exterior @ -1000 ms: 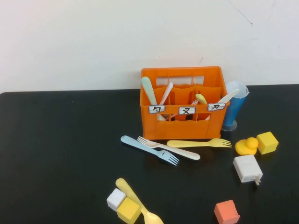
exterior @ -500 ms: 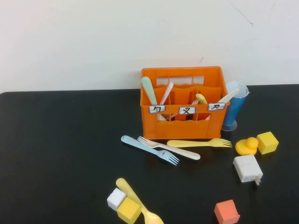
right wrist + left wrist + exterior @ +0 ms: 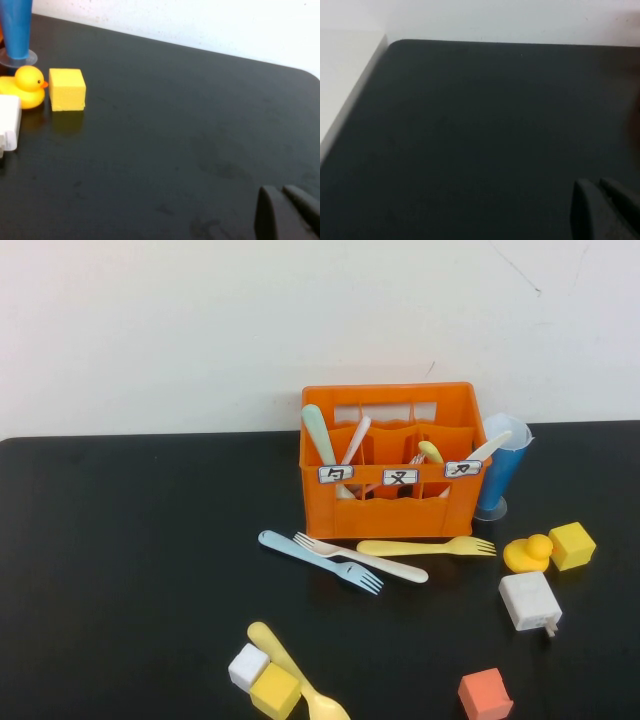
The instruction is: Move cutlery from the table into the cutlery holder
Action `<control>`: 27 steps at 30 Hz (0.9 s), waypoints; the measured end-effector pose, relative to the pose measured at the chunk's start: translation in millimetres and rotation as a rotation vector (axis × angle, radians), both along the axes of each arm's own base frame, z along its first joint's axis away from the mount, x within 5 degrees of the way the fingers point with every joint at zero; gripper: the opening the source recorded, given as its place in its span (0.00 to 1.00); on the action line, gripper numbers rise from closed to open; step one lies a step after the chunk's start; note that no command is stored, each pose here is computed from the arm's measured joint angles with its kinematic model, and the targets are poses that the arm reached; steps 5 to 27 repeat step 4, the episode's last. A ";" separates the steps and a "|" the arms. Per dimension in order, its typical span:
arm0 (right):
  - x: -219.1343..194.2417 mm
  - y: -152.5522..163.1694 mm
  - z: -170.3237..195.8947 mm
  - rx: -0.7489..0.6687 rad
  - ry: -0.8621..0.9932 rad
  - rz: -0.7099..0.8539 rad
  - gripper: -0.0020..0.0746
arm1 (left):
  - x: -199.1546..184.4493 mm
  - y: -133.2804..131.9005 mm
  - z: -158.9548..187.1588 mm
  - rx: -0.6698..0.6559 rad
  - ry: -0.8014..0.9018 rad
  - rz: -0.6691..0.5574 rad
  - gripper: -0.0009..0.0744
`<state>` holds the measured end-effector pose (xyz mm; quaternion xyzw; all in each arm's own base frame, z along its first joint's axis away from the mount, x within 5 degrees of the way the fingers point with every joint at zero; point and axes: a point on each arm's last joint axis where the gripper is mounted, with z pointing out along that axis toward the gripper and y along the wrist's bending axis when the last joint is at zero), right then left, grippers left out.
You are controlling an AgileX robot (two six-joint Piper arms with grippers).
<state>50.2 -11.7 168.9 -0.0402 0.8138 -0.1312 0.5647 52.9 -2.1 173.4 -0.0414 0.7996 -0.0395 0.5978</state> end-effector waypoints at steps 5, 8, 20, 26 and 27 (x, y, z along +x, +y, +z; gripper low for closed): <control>0.0 0.0 0.0 0.000 0.000 0.000 0.02 | 0.0 -0.1 0.0 0.007 0.000 -0.003 0.01; 0.0 0.0 0.0 0.000 0.000 0.000 0.02 | 0.0 -0.1 0.0 0.007 0.000 -0.003 0.01; 0.0 0.0 0.0 0.000 0.000 0.000 0.02 | 0.0 -0.1 0.0 0.007 0.000 -0.003 0.01; 0.0 0.0 0.0 0.000 0.000 0.000 0.02 | 0.0 -0.1 0.0 0.007 0.000 -0.003 0.01; 0.0 0.0 0.0 0.000 0.000 0.000 0.02 | 0.0 -0.1 0.0 0.007 0.000 -0.003 0.01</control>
